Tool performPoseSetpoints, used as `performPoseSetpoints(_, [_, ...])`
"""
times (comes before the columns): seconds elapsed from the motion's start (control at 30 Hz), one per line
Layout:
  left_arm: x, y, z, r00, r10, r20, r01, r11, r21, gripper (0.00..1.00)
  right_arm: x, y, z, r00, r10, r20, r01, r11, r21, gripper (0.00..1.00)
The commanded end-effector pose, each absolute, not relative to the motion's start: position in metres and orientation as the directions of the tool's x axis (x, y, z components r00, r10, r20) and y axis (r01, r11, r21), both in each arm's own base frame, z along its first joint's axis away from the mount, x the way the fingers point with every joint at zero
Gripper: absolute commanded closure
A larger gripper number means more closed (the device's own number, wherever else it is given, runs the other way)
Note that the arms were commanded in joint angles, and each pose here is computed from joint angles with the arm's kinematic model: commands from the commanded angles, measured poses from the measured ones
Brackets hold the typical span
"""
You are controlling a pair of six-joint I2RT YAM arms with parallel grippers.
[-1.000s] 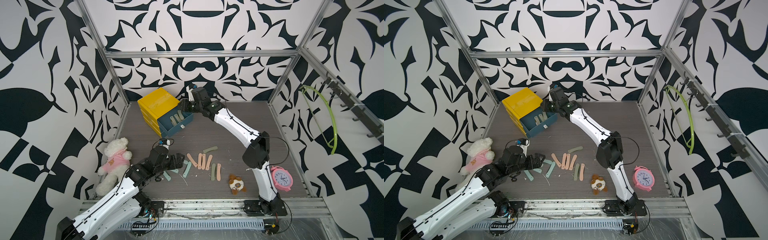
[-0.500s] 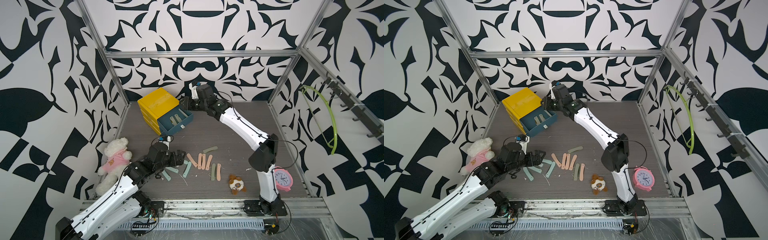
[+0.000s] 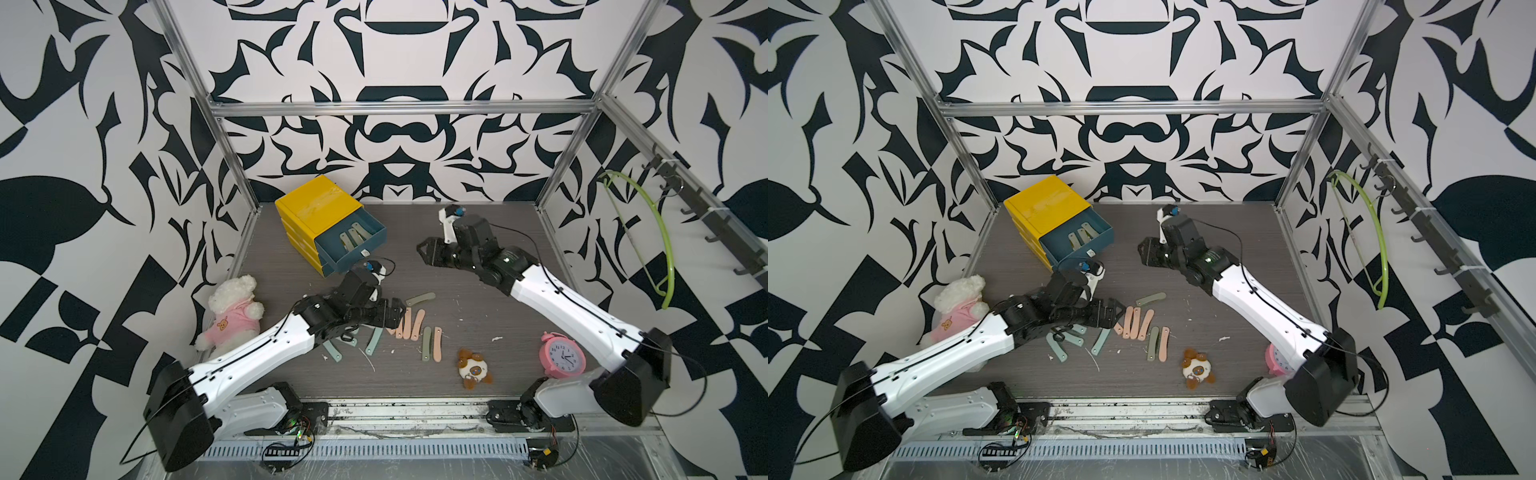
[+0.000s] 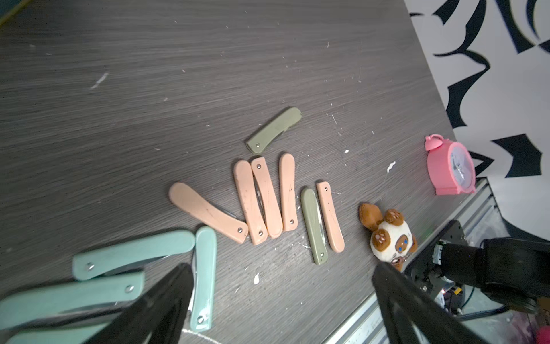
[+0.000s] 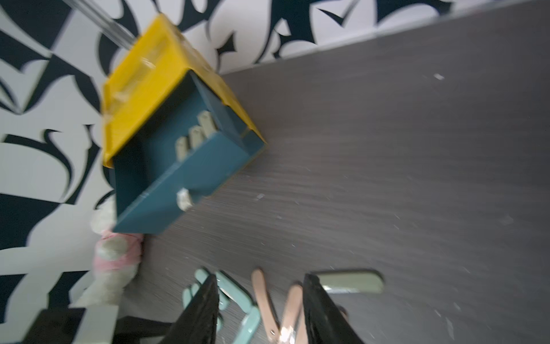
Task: Place the fruit knives into the drawer by color
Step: Pick up the fruit knife from the center of the board.
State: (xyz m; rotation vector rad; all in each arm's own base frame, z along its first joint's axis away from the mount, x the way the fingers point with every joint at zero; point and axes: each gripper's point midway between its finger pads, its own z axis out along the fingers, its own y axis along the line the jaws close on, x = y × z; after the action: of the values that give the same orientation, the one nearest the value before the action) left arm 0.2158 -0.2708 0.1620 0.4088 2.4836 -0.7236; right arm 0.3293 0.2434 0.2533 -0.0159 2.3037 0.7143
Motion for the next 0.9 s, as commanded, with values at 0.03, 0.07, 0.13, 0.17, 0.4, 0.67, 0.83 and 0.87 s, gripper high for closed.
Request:
performPoseSetpoints(0.03, [0.214,-0.293,0.130,-0.836,0.260,-0.484,0.465,0.804,-0.370,0.02,0.297,0.192,0.225,-0.745,0.228,-0.627,-0.075,0.905,0.418,0.52])
performPoseSetpoints(0.07, [0.215,-0.297,0.123,-0.836,0.282,-0.471,0.473,0.805,-0.357,0.03,0.291,0.182,0.219,-0.747,0.230,-0.624,-0.054,0.915,0.401,0.51])
performPoseSetpoints(0.13, [0.221,-0.304,0.111,-0.834,0.327,-0.444,0.490,0.809,-0.324,0.05,0.278,0.163,0.203,-0.752,0.243,-0.612,-0.008,0.926,0.377,0.50])
performPoseSetpoints(0.17, [0.223,-0.308,0.106,-0.831,0.348,-0.434,0.501,0.808,-0.312,0.05,0.274,0.157,0.199,-0.753,0.254,-0.607,0.006,0.925,0.379,0.50])
performPoseSetpoints(0.4, [0.263,-0.338,0.087,-0.768,0.492,-0.409,0.591,0.790,-0.160,0.04,0.254,0.141,0.162,-0.791,0.289,-0.539,0.068,0.917,0.393,0.49])
performPoseSetpoints(0.67, [0.290,-0.359,0.057,-0.732,0.609,-0.305,0.658,0.748,-0.084,0.04,0.246,0.135,0.149,-0.800,0.298,-0.520,0.085,0.915,0.394,0.49])
performPoseSetpoints(0.83, [0.302,-0.364,0.046,-0.717,0.637,-0.283,0.672,0.740,-0.039,0.04,0.242,0.128,0.146,-0.795,0.313,-0.519,0.097,0.911,0.400,0.49])
performPoseSetpoints(0.87, [0.303,-0.365,0.044,-0.716,0.641,-0.278,0.673,0.739,-0.031,0.04,0.242,0.128,0.146,-0.794,0.316,-0.520,0.098,0.910,0.404,0.49])
